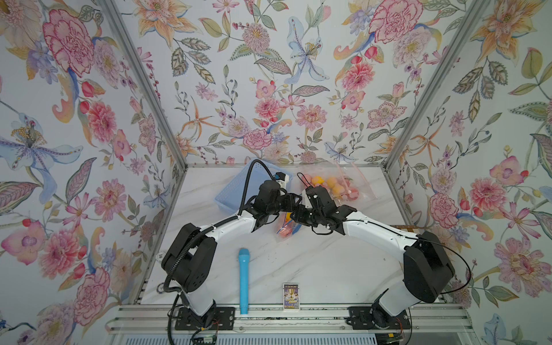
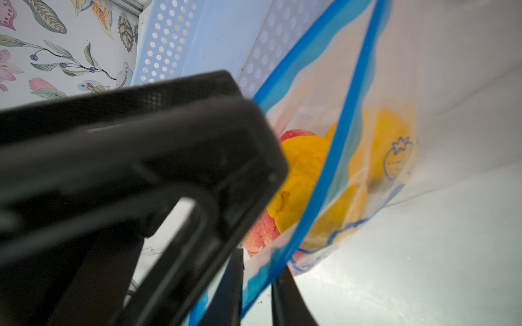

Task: Place the peach in a zip-top bag and seal the zipper
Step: Adjust the zipper food storage bag at the center of the board.

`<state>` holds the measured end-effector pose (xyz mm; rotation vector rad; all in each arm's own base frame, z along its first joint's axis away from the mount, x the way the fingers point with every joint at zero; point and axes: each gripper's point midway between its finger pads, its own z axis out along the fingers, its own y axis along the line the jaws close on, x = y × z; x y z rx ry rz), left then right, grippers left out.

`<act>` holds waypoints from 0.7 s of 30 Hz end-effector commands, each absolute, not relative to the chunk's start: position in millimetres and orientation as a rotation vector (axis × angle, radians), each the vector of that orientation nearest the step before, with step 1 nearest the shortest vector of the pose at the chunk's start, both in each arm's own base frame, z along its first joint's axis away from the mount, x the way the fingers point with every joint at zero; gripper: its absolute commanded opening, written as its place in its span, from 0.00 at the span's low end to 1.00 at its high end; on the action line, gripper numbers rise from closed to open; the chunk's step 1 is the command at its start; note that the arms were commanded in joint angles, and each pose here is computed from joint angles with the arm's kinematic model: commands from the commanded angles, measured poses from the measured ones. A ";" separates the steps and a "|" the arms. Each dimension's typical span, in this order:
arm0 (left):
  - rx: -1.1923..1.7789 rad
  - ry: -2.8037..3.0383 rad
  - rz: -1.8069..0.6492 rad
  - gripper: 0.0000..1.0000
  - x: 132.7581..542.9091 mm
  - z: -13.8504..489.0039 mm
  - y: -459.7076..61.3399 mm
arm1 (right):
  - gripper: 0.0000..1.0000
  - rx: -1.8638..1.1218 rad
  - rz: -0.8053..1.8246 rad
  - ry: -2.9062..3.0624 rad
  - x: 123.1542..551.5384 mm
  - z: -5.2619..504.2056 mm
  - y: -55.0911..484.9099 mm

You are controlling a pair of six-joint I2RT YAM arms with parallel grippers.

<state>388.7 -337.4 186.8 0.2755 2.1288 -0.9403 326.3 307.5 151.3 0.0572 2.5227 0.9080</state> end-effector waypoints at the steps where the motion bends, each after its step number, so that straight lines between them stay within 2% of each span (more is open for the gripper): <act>1: 0.277 2.129 -0.835 0.50 380.5 192.5 -318.2 | 0.22 0.089 0.931 2.457 332.1 167.8 302.6; 4: 0.227 2.074 -0.731 0.60 375.6 207.1 -291.7 | 0.24 0.083 0.927 2.443 334.2 172.0 301.2; 10: 0.116 1.952 -0.566 0.68 354.9 212.7 -234.4 | 0.30 0.062 0.912 2.423 337.8 177.2 298.6; 14: 0.203 1.858 -0.634 0.87 328.1 214.1 -229.1 | 0.34 0.052 0.897 2.414 341.6 178.5 296.1; 18: 0.379 1.745 -0.797 0.91 293.9 213.4 -245.0 | 0.41 0.038 0.878 2.385 344.5 186.3 290.5; 21: 0.439 1.627 -0.860 0.92 271.5 214.2 -243.0 | 0.51 0.035 0.840 2.346 346.9 195.2 280.1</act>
